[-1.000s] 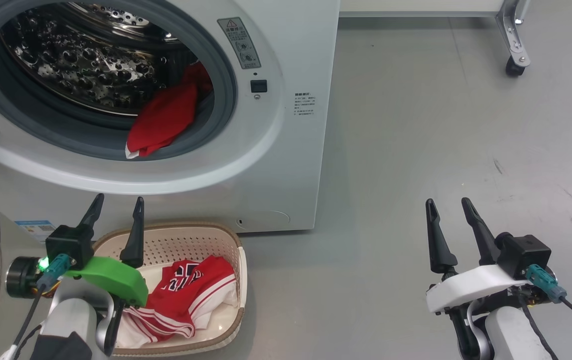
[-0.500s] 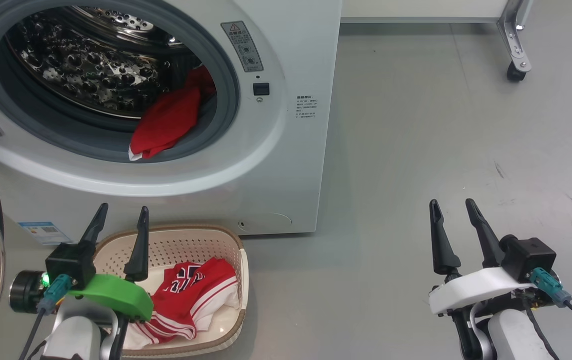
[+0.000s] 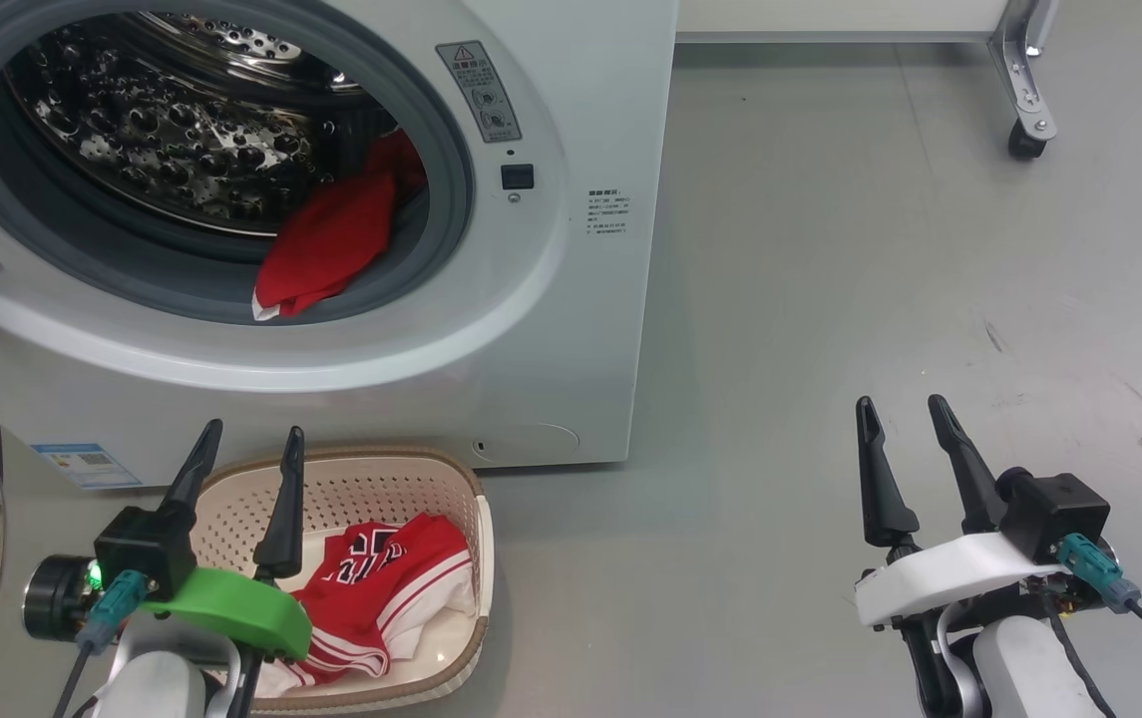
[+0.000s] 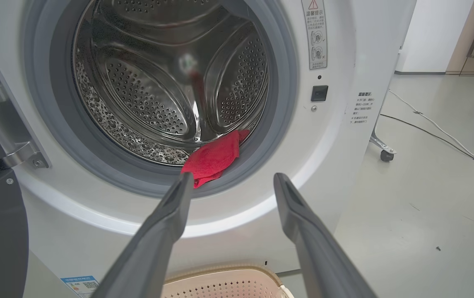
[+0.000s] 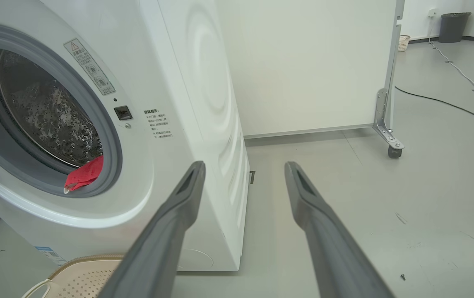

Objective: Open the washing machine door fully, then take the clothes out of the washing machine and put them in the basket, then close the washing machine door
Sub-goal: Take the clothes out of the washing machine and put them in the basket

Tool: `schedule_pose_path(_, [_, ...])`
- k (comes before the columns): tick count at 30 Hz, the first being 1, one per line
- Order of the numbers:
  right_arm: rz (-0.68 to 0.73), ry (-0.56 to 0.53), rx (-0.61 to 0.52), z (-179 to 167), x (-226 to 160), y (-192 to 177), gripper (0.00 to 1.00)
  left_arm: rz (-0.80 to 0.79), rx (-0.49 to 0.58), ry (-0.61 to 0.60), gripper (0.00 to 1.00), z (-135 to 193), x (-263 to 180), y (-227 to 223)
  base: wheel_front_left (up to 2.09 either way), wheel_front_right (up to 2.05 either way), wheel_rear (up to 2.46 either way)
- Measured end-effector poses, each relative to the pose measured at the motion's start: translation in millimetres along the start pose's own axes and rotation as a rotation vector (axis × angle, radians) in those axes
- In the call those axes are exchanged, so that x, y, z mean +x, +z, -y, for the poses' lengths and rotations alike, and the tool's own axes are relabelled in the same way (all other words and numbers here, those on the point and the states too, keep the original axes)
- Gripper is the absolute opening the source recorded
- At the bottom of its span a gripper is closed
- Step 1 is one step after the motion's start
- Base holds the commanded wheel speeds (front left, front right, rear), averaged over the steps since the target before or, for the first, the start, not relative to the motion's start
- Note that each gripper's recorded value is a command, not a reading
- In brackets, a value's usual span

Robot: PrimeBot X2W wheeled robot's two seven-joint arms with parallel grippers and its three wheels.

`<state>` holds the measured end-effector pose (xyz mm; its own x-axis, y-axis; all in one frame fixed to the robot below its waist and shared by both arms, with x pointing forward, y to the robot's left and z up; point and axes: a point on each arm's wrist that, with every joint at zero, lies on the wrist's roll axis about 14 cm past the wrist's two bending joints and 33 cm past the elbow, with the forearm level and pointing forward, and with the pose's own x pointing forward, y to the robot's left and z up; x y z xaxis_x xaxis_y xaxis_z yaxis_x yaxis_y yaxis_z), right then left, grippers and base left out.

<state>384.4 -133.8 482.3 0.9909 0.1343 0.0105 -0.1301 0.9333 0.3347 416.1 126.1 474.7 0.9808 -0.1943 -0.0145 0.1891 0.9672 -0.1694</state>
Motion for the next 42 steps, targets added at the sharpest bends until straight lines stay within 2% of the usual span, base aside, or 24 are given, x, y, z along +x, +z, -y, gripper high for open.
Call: schedule_pose_path(42, [-0.01, 0.002, 0.001, -0.8, -0.9, -3.3, 1.0, 0.003, -0.007, -0.004, 1.0, 4.9, -6.4, -2.0, 0.0, 0.0, 0.0])
